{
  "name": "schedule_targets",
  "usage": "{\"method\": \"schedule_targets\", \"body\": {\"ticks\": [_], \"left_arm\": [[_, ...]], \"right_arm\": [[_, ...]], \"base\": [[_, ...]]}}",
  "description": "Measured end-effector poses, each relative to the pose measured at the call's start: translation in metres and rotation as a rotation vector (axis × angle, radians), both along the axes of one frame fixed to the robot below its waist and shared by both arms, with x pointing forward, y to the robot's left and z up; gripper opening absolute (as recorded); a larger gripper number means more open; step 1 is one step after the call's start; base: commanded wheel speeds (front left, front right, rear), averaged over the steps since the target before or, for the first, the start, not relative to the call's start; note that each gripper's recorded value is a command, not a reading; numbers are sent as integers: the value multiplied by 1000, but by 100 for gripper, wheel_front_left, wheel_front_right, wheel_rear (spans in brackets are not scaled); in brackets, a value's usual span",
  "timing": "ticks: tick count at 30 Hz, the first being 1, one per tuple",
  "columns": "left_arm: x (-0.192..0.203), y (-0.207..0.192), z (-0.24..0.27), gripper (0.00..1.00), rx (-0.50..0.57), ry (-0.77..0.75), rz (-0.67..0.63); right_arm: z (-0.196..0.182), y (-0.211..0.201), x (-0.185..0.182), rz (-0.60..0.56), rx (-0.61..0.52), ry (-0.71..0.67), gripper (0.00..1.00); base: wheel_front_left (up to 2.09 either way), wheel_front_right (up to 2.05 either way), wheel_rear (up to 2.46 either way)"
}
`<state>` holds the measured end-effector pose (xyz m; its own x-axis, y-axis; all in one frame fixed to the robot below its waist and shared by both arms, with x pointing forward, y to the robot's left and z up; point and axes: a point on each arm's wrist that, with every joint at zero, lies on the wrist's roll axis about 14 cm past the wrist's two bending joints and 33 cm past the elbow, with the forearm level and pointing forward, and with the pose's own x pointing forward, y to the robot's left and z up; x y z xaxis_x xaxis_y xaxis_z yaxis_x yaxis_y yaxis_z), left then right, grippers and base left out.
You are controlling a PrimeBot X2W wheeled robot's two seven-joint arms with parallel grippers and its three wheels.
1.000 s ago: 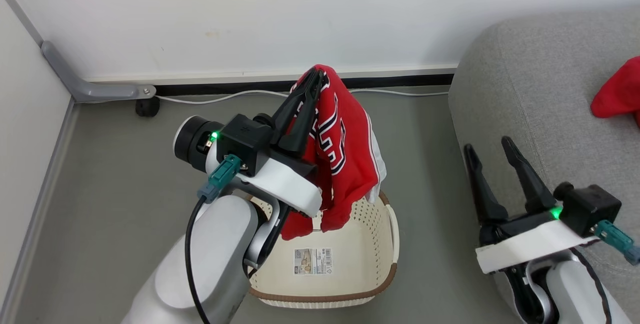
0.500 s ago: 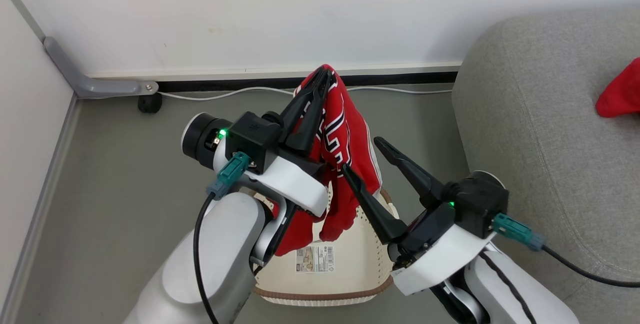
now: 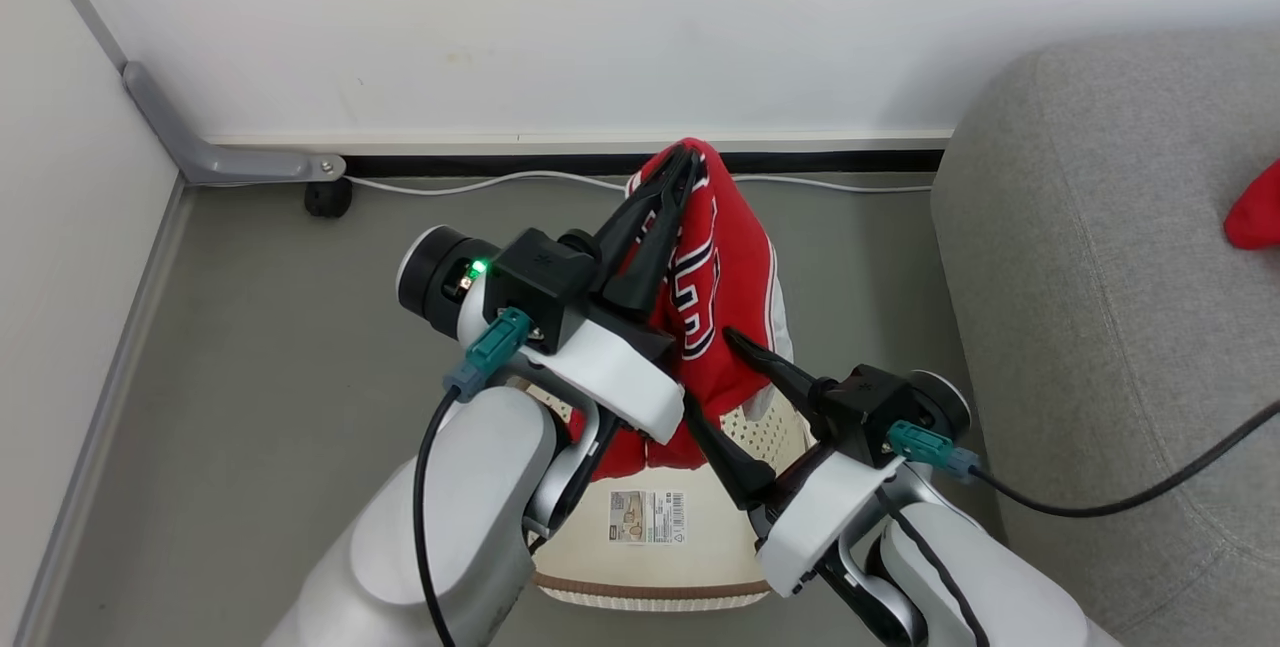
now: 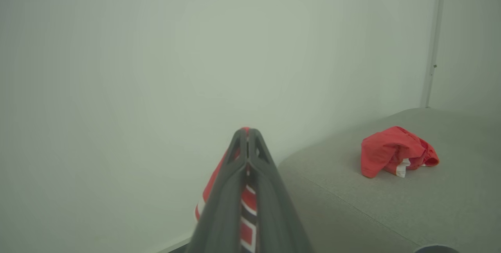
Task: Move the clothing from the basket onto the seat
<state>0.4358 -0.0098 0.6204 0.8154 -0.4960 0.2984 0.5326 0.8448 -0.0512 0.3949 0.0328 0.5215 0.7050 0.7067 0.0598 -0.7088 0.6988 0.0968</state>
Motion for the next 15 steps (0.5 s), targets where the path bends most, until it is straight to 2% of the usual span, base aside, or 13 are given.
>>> {"method": "schedule_targets", "body": {"ticks": [3,4,6,7,8,9,15], "left_arm": [[-3,-2,1,0,-3,-2,-6],[-4,-2,1,0,-6,0,-7],[-5,-2,1,0,-6,-4,-7],[-5,-2,1,0,-6,-4,-6],[-6,-1,2,0,-8,-3,-6],[-6,-1,2,0,-11,-4,-6],[-8,-4,0,0,-12,0,-16]], "right_arm": [[-8,2,3,-4,-24,16,100],[-9,3,4,-6,-29,17,96],[-9,3,7,-11,-36,19,79],[-9,3,8,-14,-38,19,52],[-9,3,10,-18,-39,19,37],[-8,2,11,-22,-39,19,0],[-6,-2,17,-48,-23,22,0]], "base": [[0,0,0],[0,0,0],[0,0,0],[0,0,0],[0,0,0],[0,0,0],[0,0,0]]}}
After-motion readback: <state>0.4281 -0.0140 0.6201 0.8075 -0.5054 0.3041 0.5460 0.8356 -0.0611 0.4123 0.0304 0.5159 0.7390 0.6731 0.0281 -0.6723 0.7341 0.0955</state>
